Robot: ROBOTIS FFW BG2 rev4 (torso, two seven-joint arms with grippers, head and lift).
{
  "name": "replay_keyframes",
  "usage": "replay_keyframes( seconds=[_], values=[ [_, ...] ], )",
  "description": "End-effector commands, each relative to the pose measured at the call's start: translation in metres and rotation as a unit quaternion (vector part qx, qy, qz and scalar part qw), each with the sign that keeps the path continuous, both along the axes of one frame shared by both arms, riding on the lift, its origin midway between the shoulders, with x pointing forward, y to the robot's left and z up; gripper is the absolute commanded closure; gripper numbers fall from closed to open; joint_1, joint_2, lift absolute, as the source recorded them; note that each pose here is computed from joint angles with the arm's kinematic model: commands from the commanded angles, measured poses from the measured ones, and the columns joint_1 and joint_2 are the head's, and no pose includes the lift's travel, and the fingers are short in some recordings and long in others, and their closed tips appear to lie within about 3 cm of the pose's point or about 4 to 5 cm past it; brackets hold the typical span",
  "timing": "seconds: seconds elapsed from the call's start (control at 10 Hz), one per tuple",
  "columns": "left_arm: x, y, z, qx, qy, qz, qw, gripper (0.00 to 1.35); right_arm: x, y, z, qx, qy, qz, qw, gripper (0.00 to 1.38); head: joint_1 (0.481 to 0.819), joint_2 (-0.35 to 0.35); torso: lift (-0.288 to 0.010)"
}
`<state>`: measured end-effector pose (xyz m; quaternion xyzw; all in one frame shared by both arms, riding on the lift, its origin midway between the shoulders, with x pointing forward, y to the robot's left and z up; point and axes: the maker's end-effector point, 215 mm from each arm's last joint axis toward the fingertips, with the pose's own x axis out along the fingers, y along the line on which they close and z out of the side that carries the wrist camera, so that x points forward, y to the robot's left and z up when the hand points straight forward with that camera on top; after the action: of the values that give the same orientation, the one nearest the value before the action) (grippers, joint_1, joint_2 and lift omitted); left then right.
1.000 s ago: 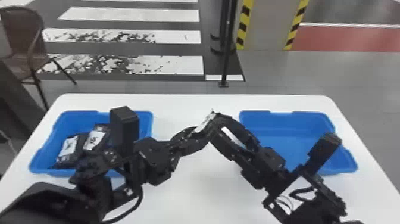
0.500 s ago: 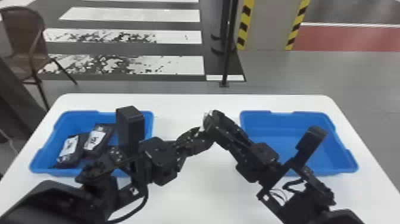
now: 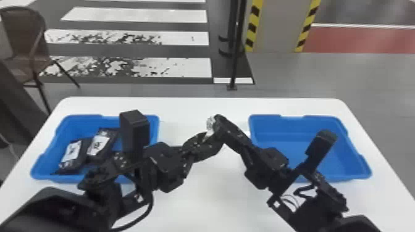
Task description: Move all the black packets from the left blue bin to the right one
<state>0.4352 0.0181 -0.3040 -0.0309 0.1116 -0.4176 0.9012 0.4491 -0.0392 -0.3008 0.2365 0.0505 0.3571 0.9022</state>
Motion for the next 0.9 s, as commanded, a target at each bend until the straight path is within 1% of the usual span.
replay_keyframes(
  seconds=[0.0, 0.1, 0.2, 0.3, 0.4, 0.5, 0.7, 0.8],
  values=[
    [0.001, 0.004, -0.004, -0.004, 0.004, 0.006, 1.0, 1.14, 0.004, -0.006, 0.007, -0.002, -0.013, -0.009, 1.0, 1.28, 0.695, -0.027, -0.14],
    [0.002, 0.012, -0.009, -0.022, 0.013, 0.02, 0.9995, 0.7, 0.008, -0.014, 0.005, -0.007, -0.014, -0.017, 1.0, 1.28, 0.695, -0.027, -0.14],
    [0.005, 0.034, -0.02, -0.019, 0.023, 0.049, 0.9983, 0.23, 0.014, -0.029, 0.005, -0.016, -0.017, -0.032, 0.999, 1.28, 0.695, -0.029, -0.14],
    [0.006, 0.051, -0.026, -0.021, 0.029, 0.068, 0.9971, 0.07, 0.023, -0.047, 0.005, -0.027, -0.022, -0.052, 0.998, 1.28, 0.695, -0.025, -0.14],
    [0.003, 0.063, -0.026, -0.023, 0.029, 0.079, 0.9962, 0.14, 0.034, -0.069, 0.006, -0.043, -0.029, -0.075, 0.996, 1.28, 0.695, -0.022, -0.14],
    [-0.002, 0.08, -0.02, -0.024, 0.023, 0.098, 0.9947, 0.16, 0.047, -0.095, -0.001, -0.062, -0.029, -0.099, 0.993, 1.28, 0.695, -0.025, -0.14],
    [-0.016, 0.121, -0.012, -0.019, 0.021, 0.14, 0.9897, 0.16, 0.069, -0.159, -0.015, -0.113, -0.03, -0.159, 0.98, 1.28, 0.695, -0.046, -0.14],
    [-0.026, 0.136, -0.009, -0.02, 0.023, 0.157, 0.9872, 0.16, 0.078, -0.195, -0.031, -0.14, -0.019, -0.191, 0.971, 1.28, 0.695, -0.061, -0.14]
  ],
)
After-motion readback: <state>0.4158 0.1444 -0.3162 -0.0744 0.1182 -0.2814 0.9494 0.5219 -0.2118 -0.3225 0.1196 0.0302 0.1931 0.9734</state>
